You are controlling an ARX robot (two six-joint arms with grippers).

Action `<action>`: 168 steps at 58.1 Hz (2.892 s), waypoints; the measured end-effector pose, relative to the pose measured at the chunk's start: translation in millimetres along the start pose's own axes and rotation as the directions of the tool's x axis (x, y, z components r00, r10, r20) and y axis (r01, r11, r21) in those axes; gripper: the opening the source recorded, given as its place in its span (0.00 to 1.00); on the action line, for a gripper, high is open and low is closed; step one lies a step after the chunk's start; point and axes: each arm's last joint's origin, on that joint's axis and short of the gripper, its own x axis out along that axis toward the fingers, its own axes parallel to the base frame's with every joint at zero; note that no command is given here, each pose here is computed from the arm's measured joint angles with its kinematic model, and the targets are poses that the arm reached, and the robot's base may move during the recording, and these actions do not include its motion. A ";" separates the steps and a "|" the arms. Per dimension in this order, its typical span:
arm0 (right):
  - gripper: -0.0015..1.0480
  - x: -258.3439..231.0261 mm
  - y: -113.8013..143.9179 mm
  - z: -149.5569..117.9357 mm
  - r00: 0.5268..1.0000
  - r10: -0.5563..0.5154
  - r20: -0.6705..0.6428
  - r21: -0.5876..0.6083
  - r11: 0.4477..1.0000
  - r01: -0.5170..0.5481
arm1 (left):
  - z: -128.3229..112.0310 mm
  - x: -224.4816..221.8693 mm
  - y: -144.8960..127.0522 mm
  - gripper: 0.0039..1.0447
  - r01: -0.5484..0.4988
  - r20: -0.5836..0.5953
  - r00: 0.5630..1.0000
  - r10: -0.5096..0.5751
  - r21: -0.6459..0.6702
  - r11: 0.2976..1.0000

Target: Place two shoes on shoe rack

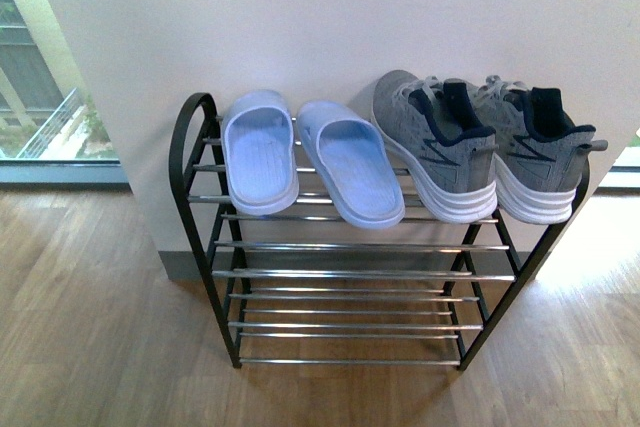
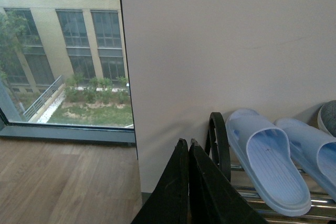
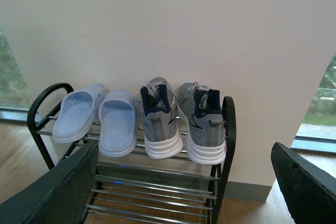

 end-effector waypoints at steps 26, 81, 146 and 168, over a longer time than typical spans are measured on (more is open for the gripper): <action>0.91 0.0 0.0 0.0 1.000 0.000 0.000 0.000 1.000 0.000 | -0.4 -48.8 15.2 0.01 -0.002 -0.006 1.000 0.002 0.000 1.000; 0.91 0.0 0.0 0.0 1.000 0.000 0.000 0.000 1.000 0.000 | 7.7 -99.0 15.0 0.01 -0.001 0.021 1.000 0.001 0.000 1.000; 0.91 0.0 0.1 0.0 1.000 0.002 0.000 0.000 1.000 -0.002 | 3.7 -123.7 15.1 0.20 -0.002 0.006 1.000 0.002 0.000 1.000; 0.91 0.0 0.1 0.0 1.000 0.002 0.000 0.000 1.000 -0.002 | 3.7 -123.7 15.1 0.83 -0.002 0.006 1.000 0.002 0.000 1.000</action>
